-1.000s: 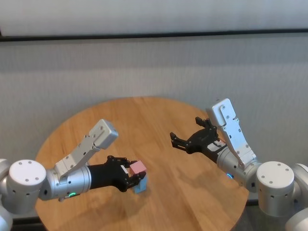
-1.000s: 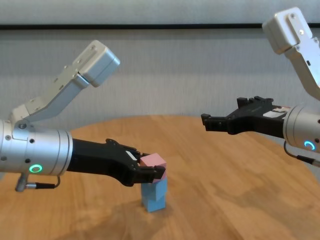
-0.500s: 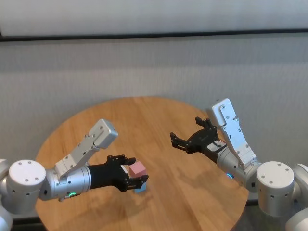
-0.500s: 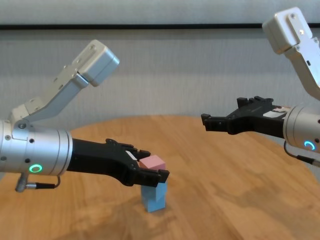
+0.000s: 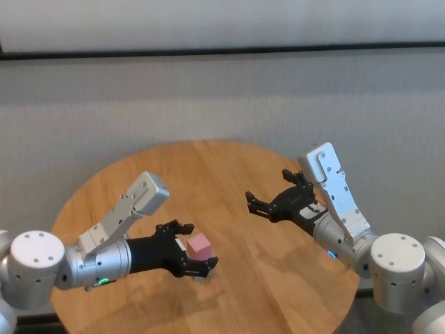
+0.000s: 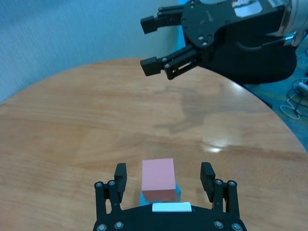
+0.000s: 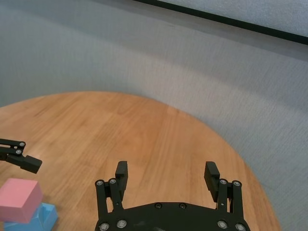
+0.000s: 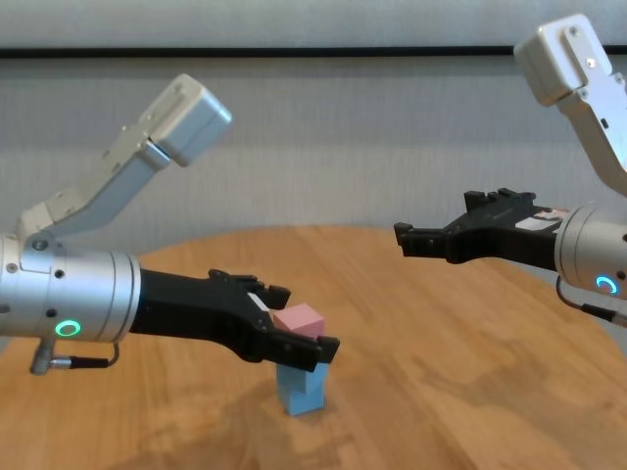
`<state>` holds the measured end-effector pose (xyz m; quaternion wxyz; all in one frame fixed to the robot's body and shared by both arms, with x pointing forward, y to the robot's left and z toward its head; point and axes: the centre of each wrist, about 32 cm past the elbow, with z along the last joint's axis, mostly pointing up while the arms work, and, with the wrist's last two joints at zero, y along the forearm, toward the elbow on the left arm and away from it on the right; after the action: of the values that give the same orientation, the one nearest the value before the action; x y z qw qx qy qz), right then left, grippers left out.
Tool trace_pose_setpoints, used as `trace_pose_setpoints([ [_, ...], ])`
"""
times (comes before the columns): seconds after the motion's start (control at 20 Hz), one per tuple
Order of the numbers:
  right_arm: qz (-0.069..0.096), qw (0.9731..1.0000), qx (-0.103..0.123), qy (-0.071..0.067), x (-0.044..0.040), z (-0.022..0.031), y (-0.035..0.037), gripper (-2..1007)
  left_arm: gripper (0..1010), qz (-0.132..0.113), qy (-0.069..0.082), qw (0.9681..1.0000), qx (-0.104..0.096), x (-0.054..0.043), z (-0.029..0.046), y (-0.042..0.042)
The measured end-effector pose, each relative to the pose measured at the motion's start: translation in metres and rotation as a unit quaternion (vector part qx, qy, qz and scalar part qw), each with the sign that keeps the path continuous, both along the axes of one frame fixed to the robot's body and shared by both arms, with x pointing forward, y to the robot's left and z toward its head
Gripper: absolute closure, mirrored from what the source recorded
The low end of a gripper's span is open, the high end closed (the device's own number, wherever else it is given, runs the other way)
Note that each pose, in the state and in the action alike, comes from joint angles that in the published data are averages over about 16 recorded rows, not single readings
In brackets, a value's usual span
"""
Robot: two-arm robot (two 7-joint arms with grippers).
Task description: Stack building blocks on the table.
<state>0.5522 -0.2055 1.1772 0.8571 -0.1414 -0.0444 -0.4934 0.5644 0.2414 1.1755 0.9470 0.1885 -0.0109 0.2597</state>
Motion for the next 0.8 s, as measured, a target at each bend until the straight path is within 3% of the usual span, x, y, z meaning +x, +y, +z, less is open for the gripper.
trace_pose_setpoints([
  [0.25, 0.0, 1.0, 0.0, 0.0, 0.0, 0.0, 0.0, 4, 15, 0.002, -0.007, 0.9992, -0.039, 0.0005, -0.0008, 0.0025],
  [0.45, 0.0, 1.0, 0.0, 0.0, 0.0, 0.0, 0.0, 4, 8, 0.019, -0.025, 0.9958, -0.086, 0.0005, -0.0016, 0.0052],
  [0.6, 0.0, 1.0, 0.0, 0.0, 0.0, 0.0, 0.0, 4, 8, 0.045, -0.047, 0.9905, -0.121, -0.0006, -0.0021, 0.0079],
  [0.8, 0.0, 1.0, 0.0, 0.0, 0.0, 0.0, 0.0, 4, 8, 0.093, -0.083, 0.9802, -0.154, -0.0046, -0.003, 0.0127],
])
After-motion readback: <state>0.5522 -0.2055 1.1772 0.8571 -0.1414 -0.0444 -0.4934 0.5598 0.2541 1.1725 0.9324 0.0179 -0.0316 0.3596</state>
